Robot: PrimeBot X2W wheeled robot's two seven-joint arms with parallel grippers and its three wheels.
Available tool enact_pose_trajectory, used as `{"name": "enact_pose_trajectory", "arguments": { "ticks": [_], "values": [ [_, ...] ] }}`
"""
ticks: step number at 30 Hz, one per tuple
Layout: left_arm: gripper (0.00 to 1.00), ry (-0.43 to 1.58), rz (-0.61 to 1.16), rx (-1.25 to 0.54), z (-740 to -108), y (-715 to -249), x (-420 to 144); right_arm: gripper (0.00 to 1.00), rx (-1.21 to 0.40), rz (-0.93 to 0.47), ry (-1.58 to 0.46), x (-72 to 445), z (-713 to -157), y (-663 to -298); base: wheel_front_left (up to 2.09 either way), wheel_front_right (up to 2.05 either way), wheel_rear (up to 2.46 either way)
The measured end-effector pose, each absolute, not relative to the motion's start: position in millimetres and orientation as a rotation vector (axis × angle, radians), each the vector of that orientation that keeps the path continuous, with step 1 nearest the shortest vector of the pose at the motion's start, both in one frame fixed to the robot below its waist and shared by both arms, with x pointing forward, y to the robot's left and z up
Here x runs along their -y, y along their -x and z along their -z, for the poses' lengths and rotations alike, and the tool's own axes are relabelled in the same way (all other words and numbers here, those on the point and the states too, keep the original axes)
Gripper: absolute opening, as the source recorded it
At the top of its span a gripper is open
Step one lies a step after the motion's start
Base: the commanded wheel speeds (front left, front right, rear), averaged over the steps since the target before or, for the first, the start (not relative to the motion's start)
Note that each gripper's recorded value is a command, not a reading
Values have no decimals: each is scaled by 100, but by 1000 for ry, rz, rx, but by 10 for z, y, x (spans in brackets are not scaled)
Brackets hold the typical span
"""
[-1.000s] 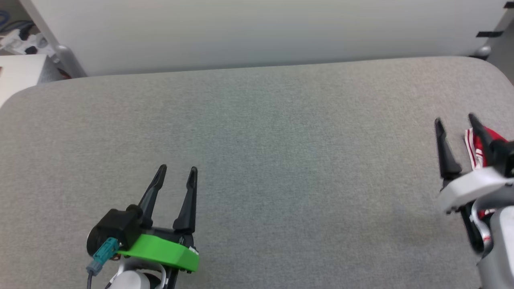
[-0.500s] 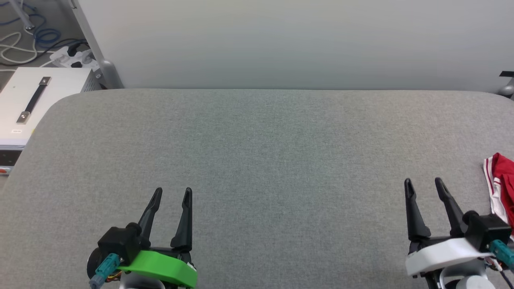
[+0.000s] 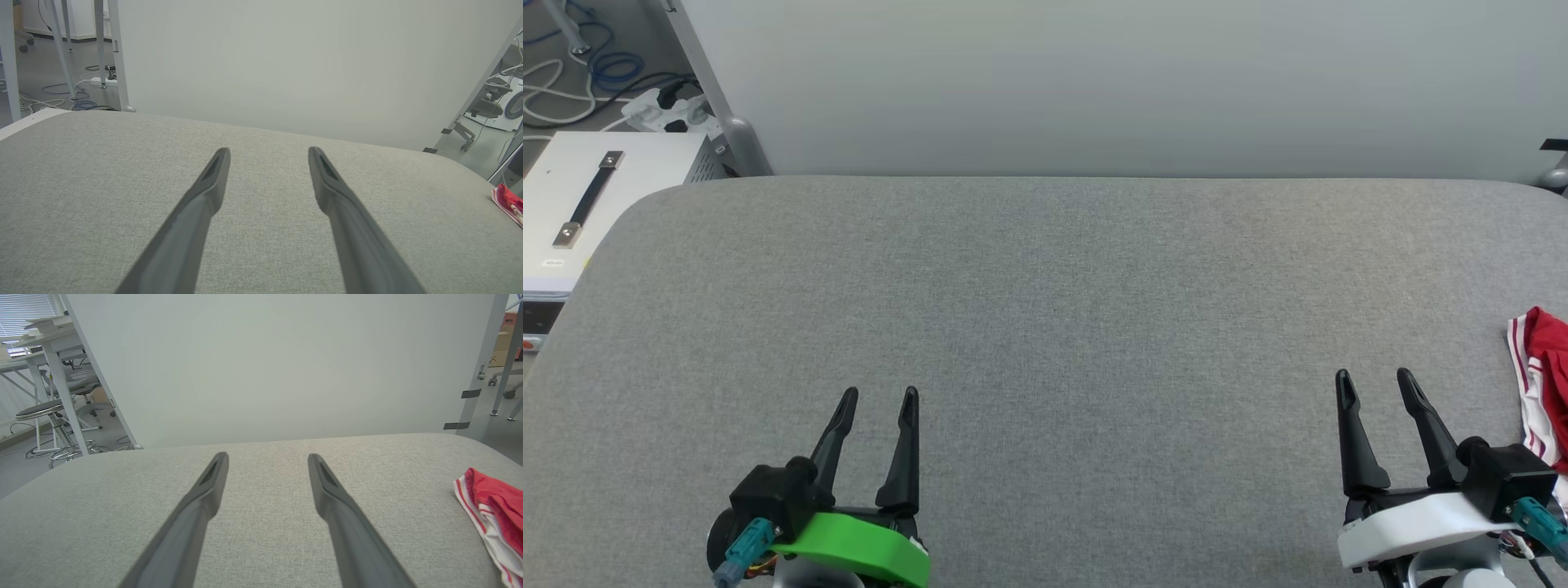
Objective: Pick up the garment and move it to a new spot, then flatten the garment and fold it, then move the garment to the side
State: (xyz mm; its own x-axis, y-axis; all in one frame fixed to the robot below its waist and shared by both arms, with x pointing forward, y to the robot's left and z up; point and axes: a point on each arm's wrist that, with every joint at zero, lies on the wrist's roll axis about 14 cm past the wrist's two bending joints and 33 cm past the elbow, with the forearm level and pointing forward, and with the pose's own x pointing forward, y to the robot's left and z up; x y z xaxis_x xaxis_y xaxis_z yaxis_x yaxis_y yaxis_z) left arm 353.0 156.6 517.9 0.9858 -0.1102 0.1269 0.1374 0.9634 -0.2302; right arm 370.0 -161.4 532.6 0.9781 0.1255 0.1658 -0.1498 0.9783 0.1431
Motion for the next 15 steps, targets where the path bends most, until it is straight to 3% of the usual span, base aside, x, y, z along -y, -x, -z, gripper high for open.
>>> {"name": "enact_pose_trajectory", "arguments": {
  "ticks": [15],
  "values": [
    [100,243,128,108,-5163,-3550,-1549,100,153,-132,-163,1632,-5311,-3697,0,0,0]
  ]
}}
